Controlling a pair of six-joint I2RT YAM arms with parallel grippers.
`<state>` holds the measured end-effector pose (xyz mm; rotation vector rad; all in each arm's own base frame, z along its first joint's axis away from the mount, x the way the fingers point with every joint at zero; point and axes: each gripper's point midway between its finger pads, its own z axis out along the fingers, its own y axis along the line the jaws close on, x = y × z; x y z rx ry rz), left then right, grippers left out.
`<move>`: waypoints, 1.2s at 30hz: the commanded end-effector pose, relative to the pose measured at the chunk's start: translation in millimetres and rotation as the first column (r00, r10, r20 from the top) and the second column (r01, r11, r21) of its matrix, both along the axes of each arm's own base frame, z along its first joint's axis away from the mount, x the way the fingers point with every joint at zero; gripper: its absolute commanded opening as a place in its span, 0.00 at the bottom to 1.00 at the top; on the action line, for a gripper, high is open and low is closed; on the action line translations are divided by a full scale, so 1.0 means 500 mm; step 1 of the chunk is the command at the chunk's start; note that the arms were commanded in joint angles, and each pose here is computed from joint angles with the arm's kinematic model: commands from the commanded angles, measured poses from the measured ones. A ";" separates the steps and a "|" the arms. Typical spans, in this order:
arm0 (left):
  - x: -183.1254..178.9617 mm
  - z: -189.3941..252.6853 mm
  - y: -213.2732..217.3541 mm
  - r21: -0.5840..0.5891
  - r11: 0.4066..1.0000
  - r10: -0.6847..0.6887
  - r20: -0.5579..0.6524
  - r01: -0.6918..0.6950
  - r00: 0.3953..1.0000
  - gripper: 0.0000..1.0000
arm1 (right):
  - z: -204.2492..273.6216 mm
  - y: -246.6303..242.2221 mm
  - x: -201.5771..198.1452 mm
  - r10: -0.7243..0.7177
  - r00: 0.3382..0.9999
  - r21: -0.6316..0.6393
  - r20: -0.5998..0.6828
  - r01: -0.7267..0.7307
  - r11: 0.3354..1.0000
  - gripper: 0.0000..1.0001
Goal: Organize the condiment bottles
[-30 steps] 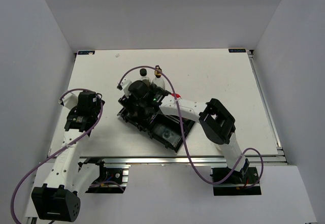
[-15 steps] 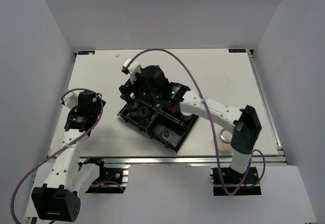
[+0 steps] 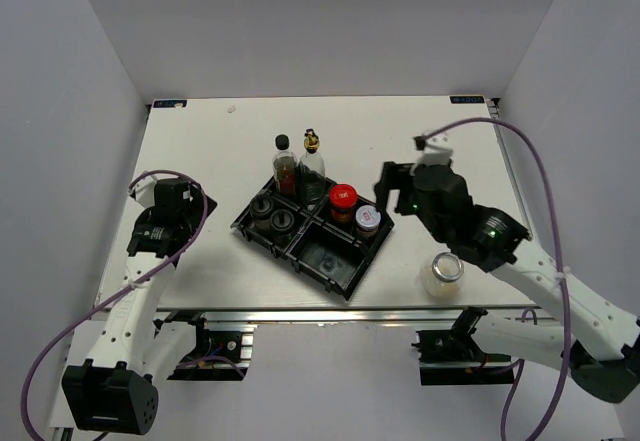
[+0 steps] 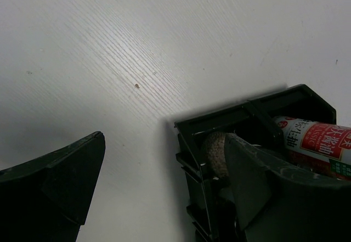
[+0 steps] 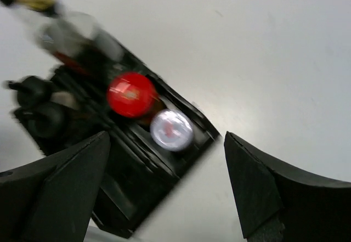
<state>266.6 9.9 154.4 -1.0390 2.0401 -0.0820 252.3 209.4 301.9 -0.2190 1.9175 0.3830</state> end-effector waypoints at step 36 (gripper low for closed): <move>0.025 -0.001 -0.030 -0.043 0.996 -0.079 0.051 0.082 0.996 0.98 | -0.394 -0.327 -0.193 -0.537 0.587 -0.291 -0.606 0.465 0.836 0.89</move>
